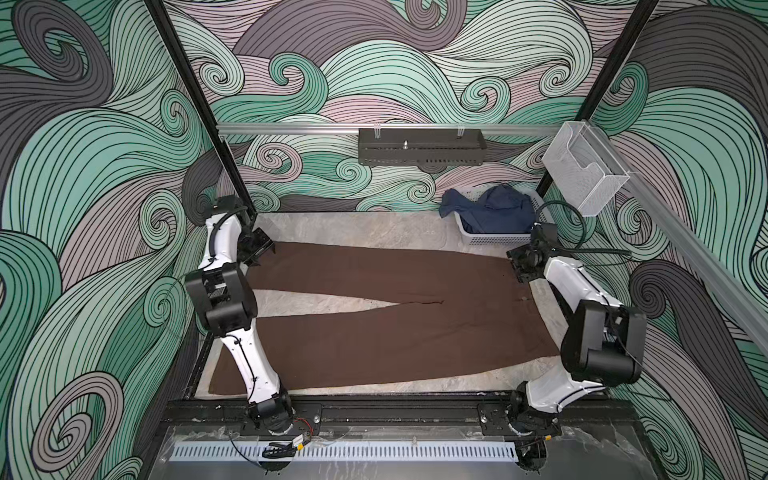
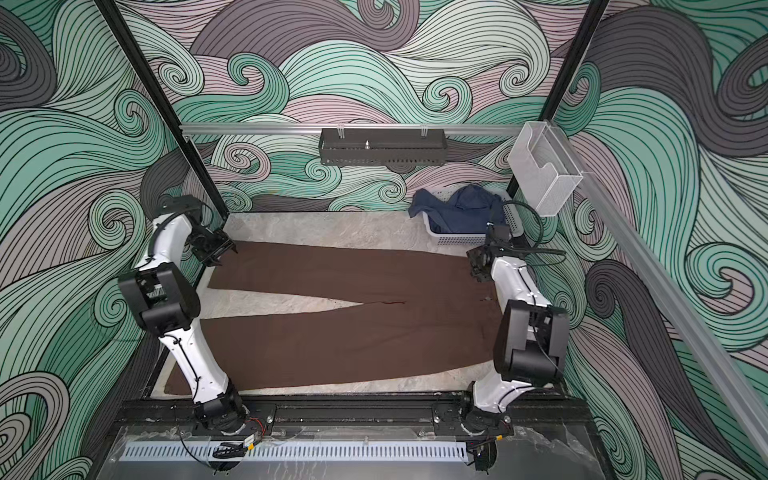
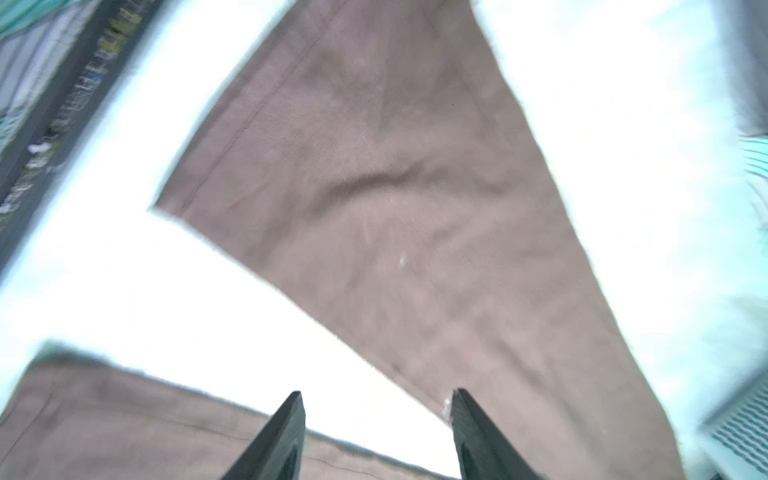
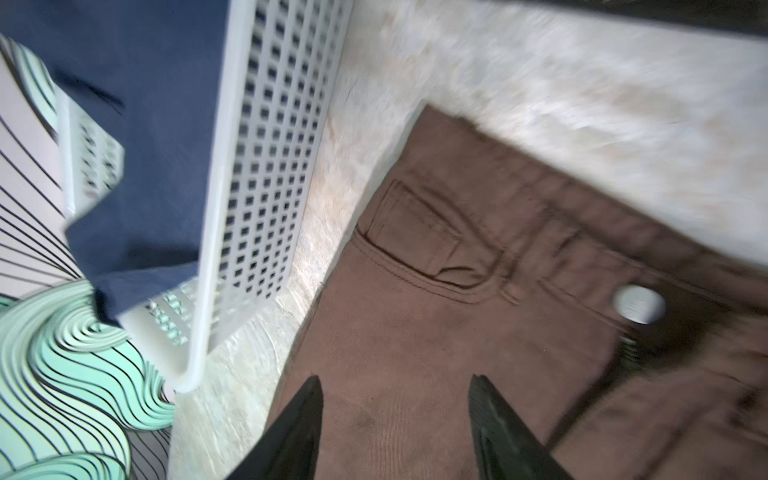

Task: Fold and stack the trousers

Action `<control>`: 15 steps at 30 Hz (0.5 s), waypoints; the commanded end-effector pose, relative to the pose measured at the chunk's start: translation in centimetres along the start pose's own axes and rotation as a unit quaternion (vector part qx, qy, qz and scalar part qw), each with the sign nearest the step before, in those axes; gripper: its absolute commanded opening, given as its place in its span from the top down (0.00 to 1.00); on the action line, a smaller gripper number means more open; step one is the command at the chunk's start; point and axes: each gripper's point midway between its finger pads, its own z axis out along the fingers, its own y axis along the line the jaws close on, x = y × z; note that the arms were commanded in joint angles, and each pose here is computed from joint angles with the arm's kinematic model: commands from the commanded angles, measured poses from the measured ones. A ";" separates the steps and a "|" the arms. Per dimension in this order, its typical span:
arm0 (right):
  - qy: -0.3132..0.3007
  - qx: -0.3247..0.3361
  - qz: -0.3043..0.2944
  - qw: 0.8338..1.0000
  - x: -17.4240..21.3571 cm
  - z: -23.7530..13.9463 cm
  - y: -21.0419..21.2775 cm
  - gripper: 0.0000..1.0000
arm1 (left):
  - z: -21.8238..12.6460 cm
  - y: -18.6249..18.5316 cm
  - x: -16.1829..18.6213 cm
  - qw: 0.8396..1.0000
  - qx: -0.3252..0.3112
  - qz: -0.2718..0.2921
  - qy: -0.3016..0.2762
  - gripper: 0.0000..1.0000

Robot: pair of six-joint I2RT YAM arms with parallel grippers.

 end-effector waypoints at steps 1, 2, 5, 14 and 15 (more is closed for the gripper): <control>0.006 0.112 0.051 0.992 2.1 0.6 -7.5 0.44 | 2.1 1.2 3.4 0.998 0.021 -0.048 0.027 0.41; 0.011 0.119 0.060 0.991 2.6 0.6 -8.4 0.44 | 2.9 1.8 4.9 0.997 0.023 -0.060 0.047 0.41; 0.023 0.133 0.071 0.988 3.6 0.6 -10.3 0.44 | 3.9 4.1 8.4 0.994 0.003 -0.082 0.079 0.41; 0.047 0.165 0.099 0.980 5.2 -0.2 -14.4 0.45 | 3.0 9.4 13.7 0.988 -0.030 -0.123 0.087 0.41; 0.051 0.167 0.102 0.979 5.4 -0.2 -14.7 0.44 | 2.9 10.1 14.2 0.987 -0.037 -0.130 0.087 0.41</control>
